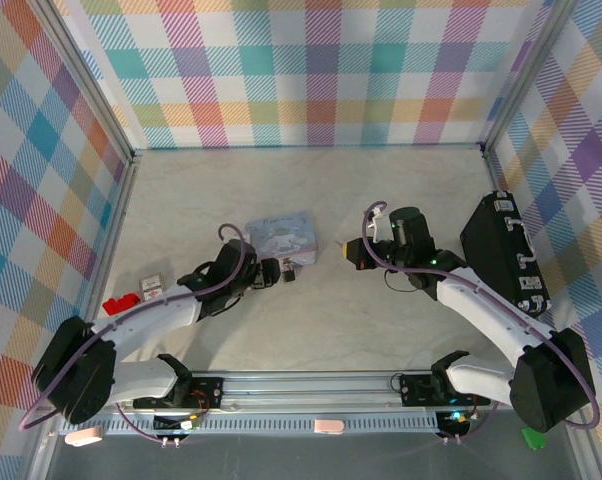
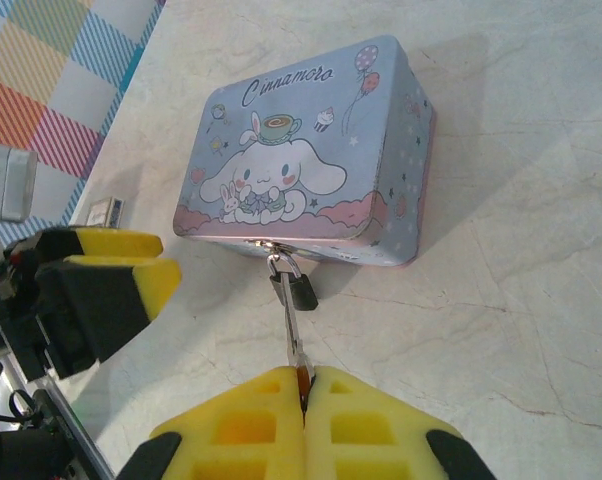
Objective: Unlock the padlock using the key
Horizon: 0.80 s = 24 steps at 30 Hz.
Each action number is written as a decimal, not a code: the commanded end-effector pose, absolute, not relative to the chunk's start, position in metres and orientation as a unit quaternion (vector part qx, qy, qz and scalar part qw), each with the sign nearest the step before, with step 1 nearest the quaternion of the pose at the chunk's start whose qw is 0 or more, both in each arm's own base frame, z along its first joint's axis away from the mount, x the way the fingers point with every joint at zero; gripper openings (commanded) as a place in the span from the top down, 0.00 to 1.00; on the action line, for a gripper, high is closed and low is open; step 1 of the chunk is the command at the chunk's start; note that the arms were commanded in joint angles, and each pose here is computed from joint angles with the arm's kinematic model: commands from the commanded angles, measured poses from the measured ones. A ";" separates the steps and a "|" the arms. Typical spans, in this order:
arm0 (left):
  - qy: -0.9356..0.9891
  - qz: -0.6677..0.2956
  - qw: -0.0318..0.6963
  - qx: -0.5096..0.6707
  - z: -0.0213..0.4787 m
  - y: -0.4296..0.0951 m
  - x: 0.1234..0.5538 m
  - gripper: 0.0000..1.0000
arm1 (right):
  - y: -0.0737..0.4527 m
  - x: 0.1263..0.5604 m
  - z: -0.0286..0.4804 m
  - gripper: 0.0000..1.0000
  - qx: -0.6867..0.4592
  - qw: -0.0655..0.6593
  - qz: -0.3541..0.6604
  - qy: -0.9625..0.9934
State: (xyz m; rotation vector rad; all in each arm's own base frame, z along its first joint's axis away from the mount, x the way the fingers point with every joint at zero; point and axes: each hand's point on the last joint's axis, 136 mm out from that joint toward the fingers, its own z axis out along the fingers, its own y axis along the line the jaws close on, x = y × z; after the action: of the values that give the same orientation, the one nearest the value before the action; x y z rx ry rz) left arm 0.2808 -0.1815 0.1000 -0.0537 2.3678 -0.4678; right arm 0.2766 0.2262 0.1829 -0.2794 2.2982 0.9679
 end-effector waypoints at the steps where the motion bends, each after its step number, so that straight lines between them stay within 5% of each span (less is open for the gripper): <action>1: 0.894 -0.246 0.376 0.002 0.113 -0.208 0.273 0.20 | 0.229 0.276 0.188 1.00 -0.105 0.316 0.378 0.864; 9: 0.879 -0.306 0.365 0.004 0.100 -0.243 0.277 0.25 | 0.229 0.273 0.189 1.00 -0.100 0.316 0.386 0.861; 24: 0.891 -0.278 0.359 -0.026 0.051 -0.244 0.298 0.28 | 0.226 0.268 0.192 1.00 -0.098 0.321 0.389 0.858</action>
State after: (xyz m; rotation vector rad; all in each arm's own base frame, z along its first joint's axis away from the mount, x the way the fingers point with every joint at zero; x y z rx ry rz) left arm 0.2905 -0.2463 0.0524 -0.0382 2.3316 -0.7238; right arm 0.2710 0.2235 0.1888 -0.2482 2.2764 0.9931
